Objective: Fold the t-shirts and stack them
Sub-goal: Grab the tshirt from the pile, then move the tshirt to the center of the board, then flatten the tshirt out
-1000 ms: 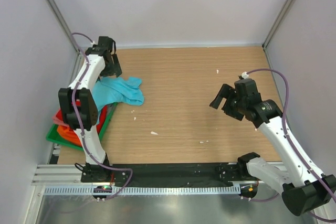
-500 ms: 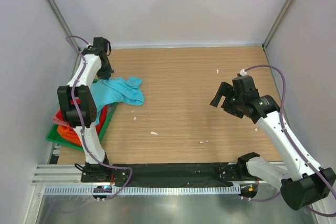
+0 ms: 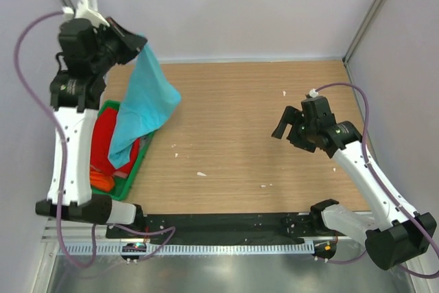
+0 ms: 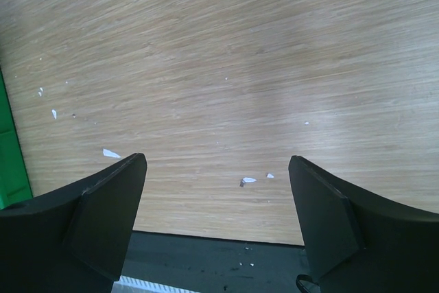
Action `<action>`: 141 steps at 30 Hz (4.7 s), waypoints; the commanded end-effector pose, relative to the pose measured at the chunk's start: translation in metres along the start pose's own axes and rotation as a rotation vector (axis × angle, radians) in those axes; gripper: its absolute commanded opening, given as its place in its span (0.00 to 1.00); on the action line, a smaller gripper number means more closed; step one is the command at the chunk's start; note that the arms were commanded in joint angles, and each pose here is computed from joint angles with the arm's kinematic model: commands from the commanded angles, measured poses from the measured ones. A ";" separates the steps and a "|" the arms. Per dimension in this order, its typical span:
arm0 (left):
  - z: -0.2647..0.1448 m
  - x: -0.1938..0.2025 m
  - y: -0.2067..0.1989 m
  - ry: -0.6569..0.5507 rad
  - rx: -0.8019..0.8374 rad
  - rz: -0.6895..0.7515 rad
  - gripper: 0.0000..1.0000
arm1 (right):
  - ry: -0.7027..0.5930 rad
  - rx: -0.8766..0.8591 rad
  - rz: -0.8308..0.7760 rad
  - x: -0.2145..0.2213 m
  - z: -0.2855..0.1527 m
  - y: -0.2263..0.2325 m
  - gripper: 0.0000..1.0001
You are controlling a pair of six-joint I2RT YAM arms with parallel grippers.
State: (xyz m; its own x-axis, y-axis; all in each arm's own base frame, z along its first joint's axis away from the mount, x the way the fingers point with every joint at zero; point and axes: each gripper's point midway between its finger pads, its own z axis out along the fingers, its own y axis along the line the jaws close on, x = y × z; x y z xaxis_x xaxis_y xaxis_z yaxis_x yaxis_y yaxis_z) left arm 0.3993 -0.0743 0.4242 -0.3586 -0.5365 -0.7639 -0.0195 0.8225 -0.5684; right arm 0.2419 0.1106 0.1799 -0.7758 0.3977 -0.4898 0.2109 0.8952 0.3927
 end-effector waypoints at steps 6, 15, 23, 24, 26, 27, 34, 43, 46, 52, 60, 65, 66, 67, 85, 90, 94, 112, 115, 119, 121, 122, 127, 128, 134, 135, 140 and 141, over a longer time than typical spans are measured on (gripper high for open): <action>-0.189 -0.085 -0.199 -0.181 0.767 -0.079 0.00 | -0.107 -0.043 0.028 -0.024 -0.009 0.014 0.91; -0.252 -0.046 -0.288 0.042 1.122 -0.242 0.00 | -0.109 -0.042 0.061 -0.023 -0.014 0.014 0.91; -0.174 0.038 -0.260 0.208 0.884 -0.168 0.00 | -0.089 -0.040 -0.019 -0.024 -0.024 0.014 0.93; -0.169 0.041 -0.254 0.185 0.862 -0.100 0.00 | -0.083 -0.047 -0.031 -0.023 -0.025 0.015 0.93; -0.143 0.054 -0.225 0.200 0.691 -0.042 0.00 | -0.047 -0.103 -0.052 -0.016 -0.026 0.024 0.91; -0.136 0.052 -0.212 0.170 0.631 0.015 0.00 | -0.025 -0.142 -0.081 -0.011 -0.026 0.029 0.90; -0.065 0.067 -0.074 0.214 0.173 0.055 0.00 | 0.265 -0.280 -0.078 0.054 0.003 0.042 0.68; -0.045 0.069 -0.010 0.220 -0.013 0.040 0.00 | 0.396 -0.291 -0.090 0.114 0.036 0.047 0.77; -0.043 0.072 0.002 0.224 -0.064 0.043 0.00 | 0.473 -0.280 -0.115 0.138 0.043 0.046 0.64; -0.041 0.080 0.008 0.242 -0.085 0.023 0.00 | 0.585 -0.327 -0.244 0.192 0.033 0.055 0.69; -0.050 0.082 0.002 0.250 -0.058 0.014 0.00 | 0.601 -0.173 -0.326 0.234 0.053 0.028 0.59; -0.063 0.085 0.006 0.252 -0.062 0.021 0.00 | 0.581 -0.115 -0.323 0.230 0.060 0.030 0.04; -0.070 0.081 0.007 0.230 -0.070 0.027 0.00 | 0.600 -0.073 -0.327 0.230 0.052 0.021 0.01; -0.078 0.082 0.011 0.230 -0.089 0.033 0.00 | 0.592 -0.055 -0.330 0.226 0.045 0.018 0.01; -0.043 0.116 0.102 0.286 -0.474 0.131 0.40 | 0.156 0.134 0.013 -0.060 0.021 -0.024 0.39; -0.034 0.115 0.106 0.317 -0.511 0.260 0.66 | 0.114 0.273 -0.064 -0.089 0.015 -0.040 0.66; -0.049 0.175 0.092 0.448 -0.388 0.324 0.65 | 0.318 0.168 -0.013 0.000 0.020 -0.040 0.66; -0.067 0.391 0.081 0.871 -0.166 0.378 0.57 | 0.412 0.251 0.248 0.134 0.047 -0.099 0.48; -0.063 0.366 0.090 0.791 -0.254 0.436 0.56 | 0.398 0.287 0.245 0.133 0.054 -0.107 0.47; -0.066 0.338 0.112 0.723 -0.342 0.452 0.60 | 0.393 0.292 0.258 0.134 0.062 -0.108 0.46; -0.065 0.334 0.128 0.735 -0.360 0.422 0.58 | 0.384 0.305 0.257 0.134 0.064 -0.112 0.45; -0.065 0.335 0.133 0.742 -0.360 0.411 0.56 | 0.370 0.320 0.255 0.133 0.065 -0.116 0.44; -0.054 0.328 0.155 0.738 -0.390 0.373 0.48 | 0.354 0.367 0.245 0.128 0.071 -0.128 0.30; -0.053 0.326 0.154 0.737 -0.386 0.368 0.48 | 0.357 0.370 0.247 0.128 0.072 -0.128 0.29; -0.060 0.309 0.147 0.692 -0.369 0.371 0.49 | 0.348 0.364 0.254 0.128 0.070 -0.127 0.22; -0.062 0.309 0.148 0.694 -0.373 0.375 0.49 | 0.353 0.364 0.257 0.129 0.069 -0.127 0.16; -0.072 0.298 0.146 0.677 -0.378 0.377 0.49 | 0.358 0.350 0.289 0.122 0.033 -0.113 0.01; -0.076 0.294 0.144 0.663 -0.374 0.377 0.49 | 0.317 0.323 0.301 0.114 0.022 -0.107 0.01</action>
State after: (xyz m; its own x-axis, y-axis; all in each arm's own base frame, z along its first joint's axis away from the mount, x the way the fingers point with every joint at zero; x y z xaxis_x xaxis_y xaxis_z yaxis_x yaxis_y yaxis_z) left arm 0.2181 -0.1042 0.1169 -0.9000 -0.0883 -0.4269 -0.0595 0.9950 -0.0803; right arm 0.1423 0.0662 0.0271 -0.8128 0.5792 -0.0627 0.5660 0.8105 0.1506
